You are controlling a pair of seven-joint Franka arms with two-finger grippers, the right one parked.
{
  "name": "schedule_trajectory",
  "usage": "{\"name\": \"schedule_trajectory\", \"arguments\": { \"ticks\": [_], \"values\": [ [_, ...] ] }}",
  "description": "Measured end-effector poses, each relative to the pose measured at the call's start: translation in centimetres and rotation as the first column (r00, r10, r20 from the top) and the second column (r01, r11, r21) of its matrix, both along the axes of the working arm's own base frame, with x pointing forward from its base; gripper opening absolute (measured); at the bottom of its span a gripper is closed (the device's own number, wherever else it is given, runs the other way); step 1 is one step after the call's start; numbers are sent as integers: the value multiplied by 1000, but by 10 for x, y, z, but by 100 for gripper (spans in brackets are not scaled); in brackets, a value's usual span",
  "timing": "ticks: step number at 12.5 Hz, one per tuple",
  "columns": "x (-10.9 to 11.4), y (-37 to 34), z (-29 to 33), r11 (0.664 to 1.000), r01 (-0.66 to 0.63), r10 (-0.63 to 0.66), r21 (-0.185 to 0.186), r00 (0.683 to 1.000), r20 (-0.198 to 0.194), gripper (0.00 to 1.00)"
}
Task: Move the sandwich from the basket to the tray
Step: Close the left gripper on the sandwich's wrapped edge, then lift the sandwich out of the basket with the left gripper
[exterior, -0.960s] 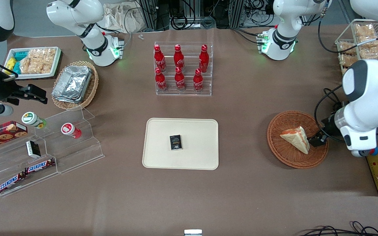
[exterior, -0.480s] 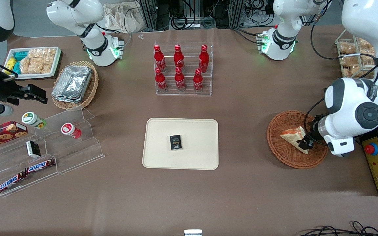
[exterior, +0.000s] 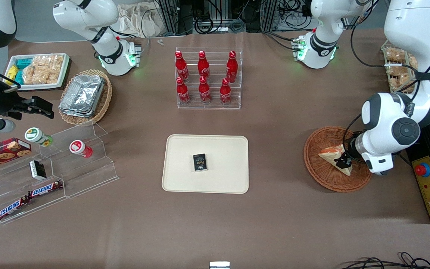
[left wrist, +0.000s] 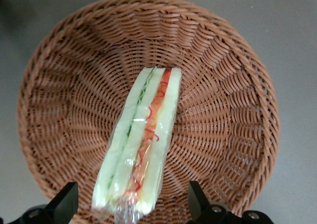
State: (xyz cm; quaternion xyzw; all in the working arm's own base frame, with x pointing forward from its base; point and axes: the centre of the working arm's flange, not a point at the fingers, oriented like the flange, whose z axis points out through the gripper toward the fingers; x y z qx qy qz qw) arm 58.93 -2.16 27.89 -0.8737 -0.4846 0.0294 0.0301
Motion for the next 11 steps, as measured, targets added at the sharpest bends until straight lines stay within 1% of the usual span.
{"name": "schedule_trajectory", "arguments": {
  "ticks": [1,2,4,5,6,9,10,11],
  "values": [
    [-5,3,-9,1000,-6,6,-3,1000,17,100],
    [-9,7,-16,1000,-12,12,-6,1000,25,100],
    [-14,12,-26,1000,-19,19,-8,1000,21,100],
    [-14,12,-28,1000,-19,19,-8,1000,22,96],
    [-13,11,-28,1000,-19,19,-10,999,32,93],
    [-6,6,-33,999,-43,45,-21,995,92,56],
    [-5,2,-33,999,-44,46,-23,994,101,45],
    [-3,-1,-31,999,-41,43,-25,993,109,38]
  ]
}}
